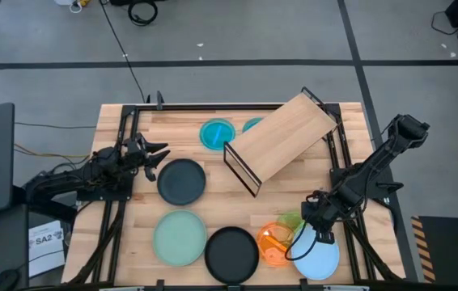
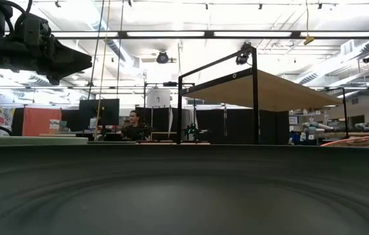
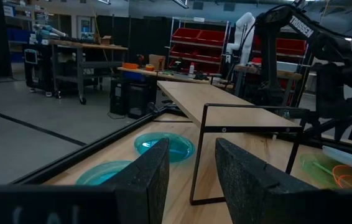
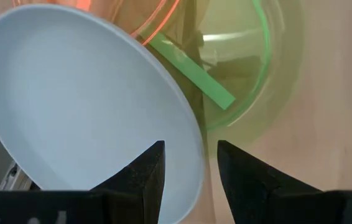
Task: Place and stack plates onto a shelf
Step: Put the big light blue plate on the shelf
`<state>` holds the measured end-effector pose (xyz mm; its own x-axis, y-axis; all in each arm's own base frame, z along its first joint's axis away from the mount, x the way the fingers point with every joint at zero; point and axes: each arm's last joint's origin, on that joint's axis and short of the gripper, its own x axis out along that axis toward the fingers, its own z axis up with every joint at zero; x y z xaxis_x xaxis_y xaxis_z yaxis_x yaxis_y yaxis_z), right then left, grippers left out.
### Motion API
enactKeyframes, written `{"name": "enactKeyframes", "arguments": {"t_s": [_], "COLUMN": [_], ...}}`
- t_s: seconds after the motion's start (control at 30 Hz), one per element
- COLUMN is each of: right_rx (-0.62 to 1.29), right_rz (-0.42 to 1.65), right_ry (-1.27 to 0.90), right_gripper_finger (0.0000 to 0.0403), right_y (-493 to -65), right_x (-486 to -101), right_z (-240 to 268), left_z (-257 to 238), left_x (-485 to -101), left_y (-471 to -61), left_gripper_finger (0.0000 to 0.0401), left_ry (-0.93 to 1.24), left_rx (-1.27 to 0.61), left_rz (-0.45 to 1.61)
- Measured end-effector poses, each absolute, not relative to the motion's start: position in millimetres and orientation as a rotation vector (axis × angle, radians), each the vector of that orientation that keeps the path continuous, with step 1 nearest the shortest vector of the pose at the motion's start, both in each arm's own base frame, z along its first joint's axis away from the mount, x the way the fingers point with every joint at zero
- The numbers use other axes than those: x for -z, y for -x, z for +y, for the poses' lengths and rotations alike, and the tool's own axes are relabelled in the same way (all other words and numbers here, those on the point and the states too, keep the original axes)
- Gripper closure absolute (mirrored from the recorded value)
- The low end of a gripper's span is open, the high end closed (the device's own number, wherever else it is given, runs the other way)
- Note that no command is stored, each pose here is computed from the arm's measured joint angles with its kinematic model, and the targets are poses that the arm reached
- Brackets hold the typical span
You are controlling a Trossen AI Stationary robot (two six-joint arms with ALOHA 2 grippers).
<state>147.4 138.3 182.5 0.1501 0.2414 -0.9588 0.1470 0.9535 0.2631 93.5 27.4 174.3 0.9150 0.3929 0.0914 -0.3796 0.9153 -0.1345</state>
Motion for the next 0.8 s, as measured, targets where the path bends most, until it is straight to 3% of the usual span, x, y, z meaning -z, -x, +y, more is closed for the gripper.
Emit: {"name": "enactKeyframes", "arguments": {"t_s": [0.57, 0.8], "right_rx": [-0.043, -0.047], "right_rz": [1.516, 1.52], "right_ry": [-0.272, -0.273], "right_gripper_finger": [0.0252, 0.0286], "right_y": [-152, -152], "right_x": [-160, -160], "right_z": [149, 149], "left_z": [27, 27], "left_x": [-174, -174], "left_y": [-93, -93], "left_gripper_finger": [0.0264, 0.0264], "left_ry": [0.115, 0.115], "left_rx": [-0.398, -0.399], "left_rz": [-0.117, -0.117]}}
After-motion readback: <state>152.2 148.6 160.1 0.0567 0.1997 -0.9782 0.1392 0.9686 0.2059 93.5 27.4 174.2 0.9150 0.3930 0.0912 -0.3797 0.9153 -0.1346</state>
